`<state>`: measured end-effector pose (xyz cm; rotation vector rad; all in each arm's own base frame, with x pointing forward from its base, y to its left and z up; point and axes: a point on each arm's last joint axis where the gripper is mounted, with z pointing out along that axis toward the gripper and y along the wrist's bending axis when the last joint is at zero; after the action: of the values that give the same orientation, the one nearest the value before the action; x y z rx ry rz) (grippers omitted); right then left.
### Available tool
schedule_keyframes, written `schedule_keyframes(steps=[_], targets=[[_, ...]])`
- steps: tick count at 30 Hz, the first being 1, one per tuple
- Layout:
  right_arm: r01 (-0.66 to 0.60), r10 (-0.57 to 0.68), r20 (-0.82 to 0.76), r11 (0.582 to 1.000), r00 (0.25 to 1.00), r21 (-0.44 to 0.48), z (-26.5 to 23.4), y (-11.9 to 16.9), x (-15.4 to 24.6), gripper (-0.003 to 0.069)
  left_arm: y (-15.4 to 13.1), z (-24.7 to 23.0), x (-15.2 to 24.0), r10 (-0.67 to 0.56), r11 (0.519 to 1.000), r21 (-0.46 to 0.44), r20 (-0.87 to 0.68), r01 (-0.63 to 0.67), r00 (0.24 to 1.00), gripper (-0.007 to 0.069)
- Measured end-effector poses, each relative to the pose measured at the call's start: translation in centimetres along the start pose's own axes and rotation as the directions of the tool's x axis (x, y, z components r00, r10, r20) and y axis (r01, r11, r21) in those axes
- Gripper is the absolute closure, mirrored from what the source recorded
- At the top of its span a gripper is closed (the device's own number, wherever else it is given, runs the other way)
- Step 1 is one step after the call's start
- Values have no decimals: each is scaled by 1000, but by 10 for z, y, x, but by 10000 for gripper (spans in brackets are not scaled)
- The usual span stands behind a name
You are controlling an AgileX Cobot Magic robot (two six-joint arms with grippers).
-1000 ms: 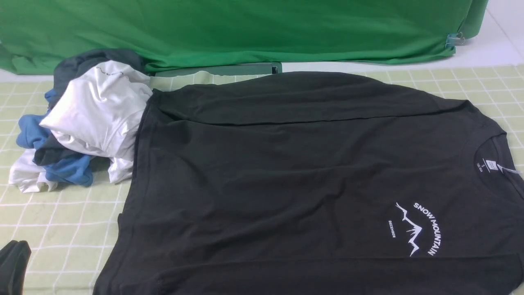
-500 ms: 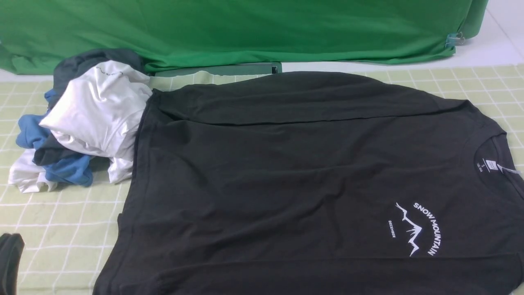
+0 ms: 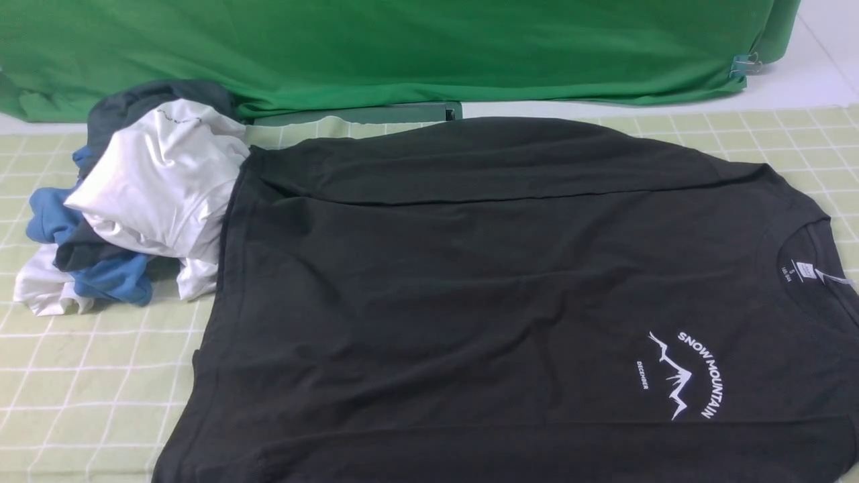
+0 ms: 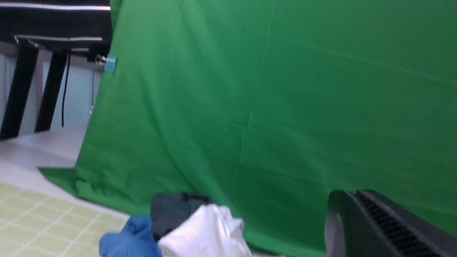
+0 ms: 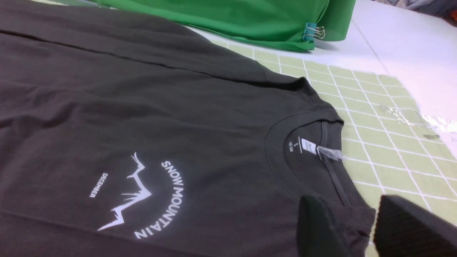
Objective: Fold a long-sleeved shirt over a green coffee tablecloth.
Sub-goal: 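Grasp the left edge of the dark T-shirt lying flat on the table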
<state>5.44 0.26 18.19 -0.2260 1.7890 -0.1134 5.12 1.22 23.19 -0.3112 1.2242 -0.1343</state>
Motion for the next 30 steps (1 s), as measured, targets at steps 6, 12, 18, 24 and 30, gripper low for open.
schedule_keyframes(steps=[6, 12, 18, 24, 30], targets=[[0, 0, 1, 1000, 1000, 0, 0, 0, 0, 414, 1, -2, -20, -146, 989, 27, 221, 143, 964, 610], [-13, 11, 89, 1000, 996, 17, 0, -2, -8, 414, -15, -2, -69, -163, 986, 101, 373, 135, 913, 610], [-252, 243, 310, 968, 919, -13, -4, -6, -27, 414, -46, 30, -127, -111, 989, 119, 171, 92, 979, 610], [-536, 547, 342, 833, 764, -135, -6, -7, -32, 414, -56, 95, -106, -6, 1000, 22, -420, 17, 908, 610], [-587, 603, 348, 793, 718, -165, -7, -8, -34, 414, -48, 122, -26, 50, 999, 38, -898, -35, 438, 610]])
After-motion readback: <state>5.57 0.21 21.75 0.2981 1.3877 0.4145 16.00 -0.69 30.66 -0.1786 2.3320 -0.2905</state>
